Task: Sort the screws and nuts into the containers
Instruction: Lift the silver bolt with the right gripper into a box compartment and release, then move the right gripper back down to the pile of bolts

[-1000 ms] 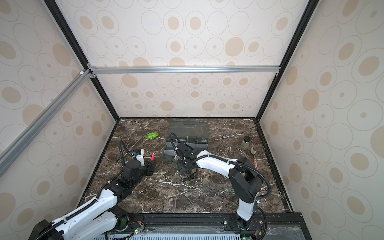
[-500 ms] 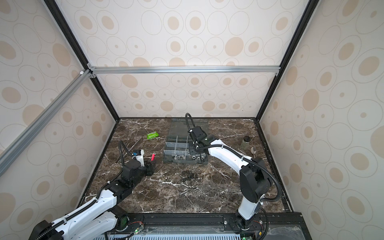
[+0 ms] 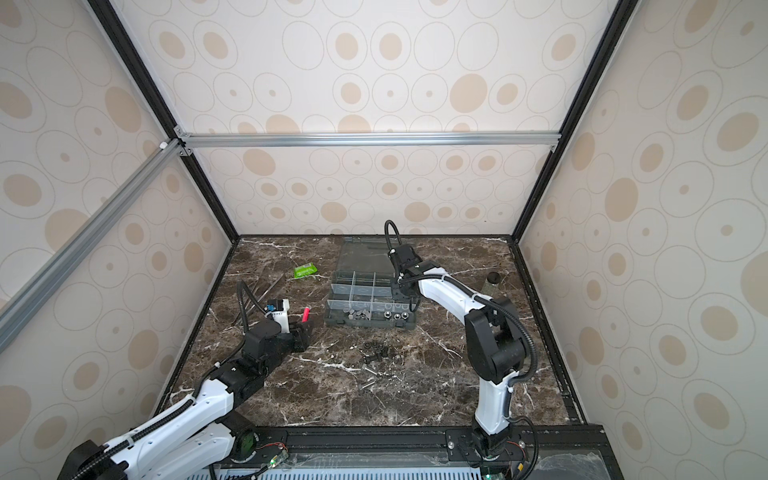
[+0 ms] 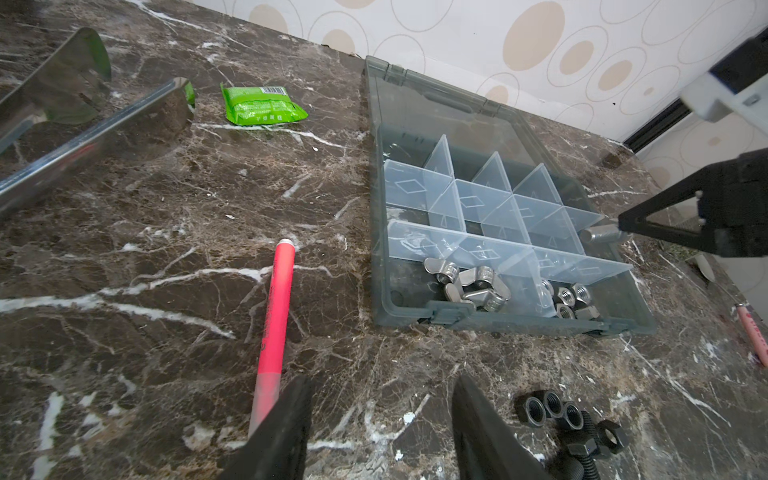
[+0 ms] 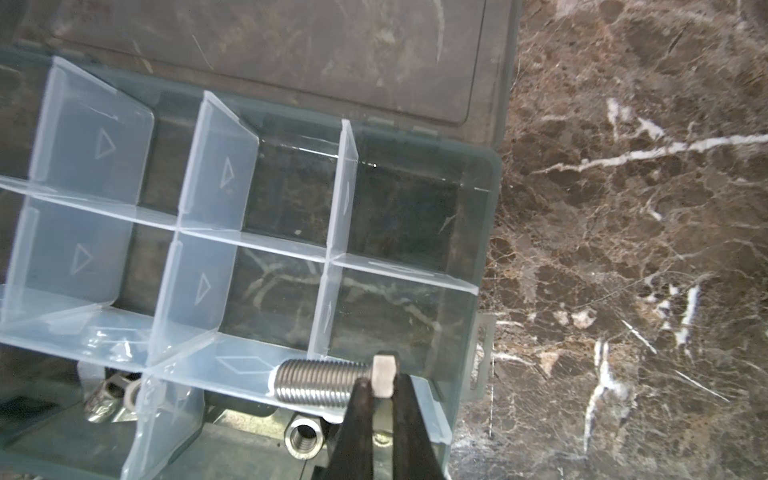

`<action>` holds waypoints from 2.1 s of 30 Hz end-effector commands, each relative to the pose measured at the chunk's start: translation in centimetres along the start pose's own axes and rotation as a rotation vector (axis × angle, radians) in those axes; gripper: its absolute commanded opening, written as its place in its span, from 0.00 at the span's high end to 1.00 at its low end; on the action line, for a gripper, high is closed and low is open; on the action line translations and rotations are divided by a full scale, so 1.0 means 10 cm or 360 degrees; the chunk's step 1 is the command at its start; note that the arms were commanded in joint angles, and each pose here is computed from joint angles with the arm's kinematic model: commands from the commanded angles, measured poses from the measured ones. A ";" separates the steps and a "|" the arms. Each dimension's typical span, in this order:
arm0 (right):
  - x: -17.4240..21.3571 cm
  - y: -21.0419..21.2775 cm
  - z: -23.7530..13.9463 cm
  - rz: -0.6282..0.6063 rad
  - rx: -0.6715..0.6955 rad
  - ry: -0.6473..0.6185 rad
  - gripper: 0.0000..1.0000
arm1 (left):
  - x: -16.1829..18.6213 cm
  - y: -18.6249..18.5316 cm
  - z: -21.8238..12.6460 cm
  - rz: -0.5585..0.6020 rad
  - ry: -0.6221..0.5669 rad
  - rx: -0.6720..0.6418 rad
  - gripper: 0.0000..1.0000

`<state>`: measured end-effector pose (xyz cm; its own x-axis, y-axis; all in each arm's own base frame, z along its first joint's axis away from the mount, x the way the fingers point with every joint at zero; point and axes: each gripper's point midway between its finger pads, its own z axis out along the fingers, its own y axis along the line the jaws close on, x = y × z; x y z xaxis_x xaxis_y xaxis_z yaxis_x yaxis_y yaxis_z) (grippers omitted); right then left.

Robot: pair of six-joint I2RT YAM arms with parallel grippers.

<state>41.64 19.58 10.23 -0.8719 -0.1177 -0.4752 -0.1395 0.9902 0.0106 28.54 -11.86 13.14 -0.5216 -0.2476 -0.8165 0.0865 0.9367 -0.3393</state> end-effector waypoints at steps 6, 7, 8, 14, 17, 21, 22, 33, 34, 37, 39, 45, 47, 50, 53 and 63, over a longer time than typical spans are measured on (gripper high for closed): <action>-0.05 -0.09 0.06 0.0014 0.0054 -0.0004 0.88 | 0.00 0.00 0.00 -0.0043 -0.0002 0.0015 0.45; -0.04 -0.09 0.07 0.0013 0.0054 0.0002 0.88 | 0.00 0.00 0.01 -0.0041 0.0001 0.0014 0.46; -0.04 -0.09 0.08 0.0011 0.0058 0.0007 0.88 | 0.01 0.01 0.01 -0.0039 0.0006 0.0012 0.45; -0.02 -0.16 0.09 0.0022 0.0093 0.0018 0.88 | 0.02 0.01 0.01 -0.0028 0.0011 0.0008 0.45; -0.02 -0.19 0.09 0.0035 0.0100 0.0023 0.85 | 0.01 0.00 0.02 -0.0024 0.0014 0.0015 0.45; -0.04 -0.19 0.08 0.0045 0.0099 0.0018 0.78 | 0.01 -0.01 0.04 -0.0015 0.0022 0.0017 0.45; -0.04 -0.19 0.08 0.0047 0.0096 0.0019 0.76 | 0.01 -0.01 0.04 -0.0016 0.0020 0.0018 0.45; -0.06 -0.21 0.00 0.0048 0.0092 -0.0003 0.73 | 0.02 0.00 0.03 -0.0022 0.0023 0.0015 0.45; -0.05 -0.20 -0.01 0.0049 0.0090 -0.0003 0.73 | 0.02 0.00 0.03 -0.0025 0.0021 0.0013 0.45; -0.06 -0.19 -0.04 0.0055 0.0068 -0.0015 0.73 | 0.02 -0.01 0.03 -0.0024 0.0024 0.0016 0.45; -0.06 -0.18 -0.06 0.0060 0.0051 -0.0021 0.73 | 0.03 0.00 0.04 -0.0026 0.0027 0.0015 0.45; -0.03 -0.16 -0.14 0.0071 0.0009 -0.0034 0.73 | 0.03 -0.01 0.04 -0.0026 0.0030 0.0017 0.45; -0.01 -0.13 -0.18 0.0066 -0.0025 -0.0032 0.73 | 0.03 -0.01 0.05 -0.0029 0.0030 0.0021 0.45; 0.03 -0.09 -0.25 0.0062 -0.0074 -0.0033 0.73 | 0.03 -0.01 0.05 -0.0029 0.0033 0.0018 0.45; 0.10 -0.06 -0.35 0.0053 -0.0117 -0.0048 0.73 | 0.04 -0.01 0.06 -0.0030 0.0038 0.0017 0.45; 0.44 0.14 -0.67 -0.0125 -0.0211 -0.0061 0.73 | 0.03 -0.03 0.09 -0.0023 0.0048 0.0019 0.45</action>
<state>36.01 19.57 13.36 -0.8500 -0.1428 -0.5071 -0.2166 0.9722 0.0894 28.40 -12.33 11.41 -0.5729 -0.2319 -0.7861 0.0897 0.9356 -0.3414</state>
